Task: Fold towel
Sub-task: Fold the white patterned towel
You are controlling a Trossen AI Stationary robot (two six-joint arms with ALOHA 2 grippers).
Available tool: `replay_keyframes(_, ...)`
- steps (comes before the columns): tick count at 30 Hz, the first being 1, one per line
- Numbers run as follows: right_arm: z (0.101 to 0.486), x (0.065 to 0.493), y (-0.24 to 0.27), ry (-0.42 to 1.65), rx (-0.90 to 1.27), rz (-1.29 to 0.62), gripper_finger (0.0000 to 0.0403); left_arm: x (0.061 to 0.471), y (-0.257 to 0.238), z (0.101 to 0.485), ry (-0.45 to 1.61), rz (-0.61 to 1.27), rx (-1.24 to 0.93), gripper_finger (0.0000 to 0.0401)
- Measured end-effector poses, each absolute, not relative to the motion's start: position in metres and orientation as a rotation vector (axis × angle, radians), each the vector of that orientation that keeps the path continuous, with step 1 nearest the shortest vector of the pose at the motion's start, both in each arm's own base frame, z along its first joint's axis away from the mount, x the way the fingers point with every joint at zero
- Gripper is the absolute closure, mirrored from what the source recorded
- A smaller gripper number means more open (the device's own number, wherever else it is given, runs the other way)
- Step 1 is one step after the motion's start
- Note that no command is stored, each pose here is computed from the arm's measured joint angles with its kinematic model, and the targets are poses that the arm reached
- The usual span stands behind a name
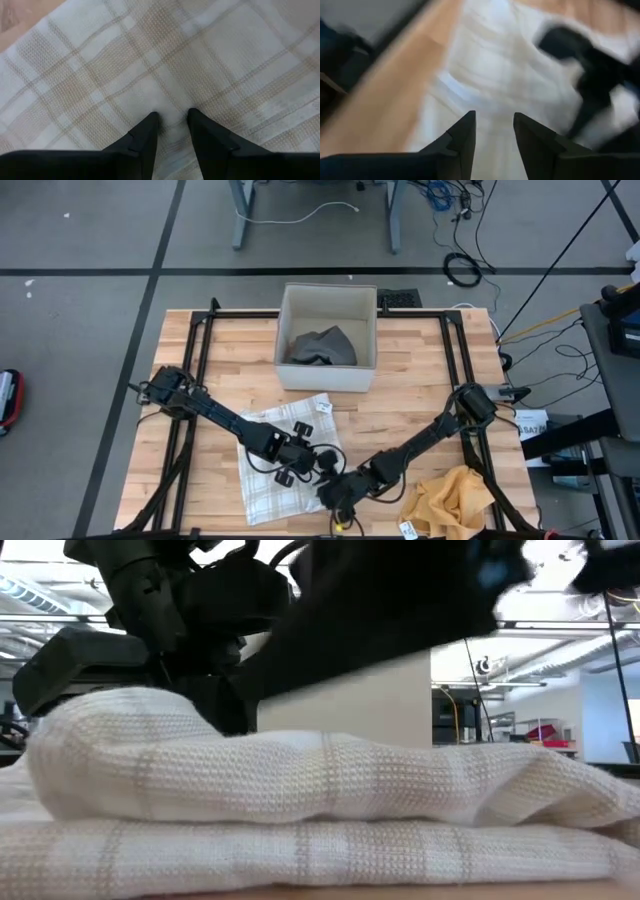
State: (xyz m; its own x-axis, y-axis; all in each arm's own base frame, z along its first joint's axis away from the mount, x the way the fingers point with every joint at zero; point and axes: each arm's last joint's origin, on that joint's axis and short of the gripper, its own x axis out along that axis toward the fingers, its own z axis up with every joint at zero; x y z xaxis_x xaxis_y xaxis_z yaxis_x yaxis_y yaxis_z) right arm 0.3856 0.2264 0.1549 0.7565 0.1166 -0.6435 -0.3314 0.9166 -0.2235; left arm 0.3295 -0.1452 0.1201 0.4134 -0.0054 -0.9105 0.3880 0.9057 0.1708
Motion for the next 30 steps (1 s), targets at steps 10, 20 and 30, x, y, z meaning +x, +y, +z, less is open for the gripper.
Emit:
replay_keyframes(10, 0.153, 0.378, 0.213, 0.709, -0.311, 0.378, 0.028, 0.328, -0.146, 0.121, 1.124, -0.266, 0.401, 0.0277)
replay_keyframes(20, 0.167, 0.32, 0.167, 0.577, -0.241, 0.338, 0.028, 0.335, -0.144, 0.122, 1.065, -0.278, 0.395, 0.0277)
replay_keyframes(30, 0.138, 0.299, 0.114, 0.438, -0.152, 0.217, 0.028, 0.341, -0.139, 0.124, 1.017, -0.291, 0.421, 0.0277)
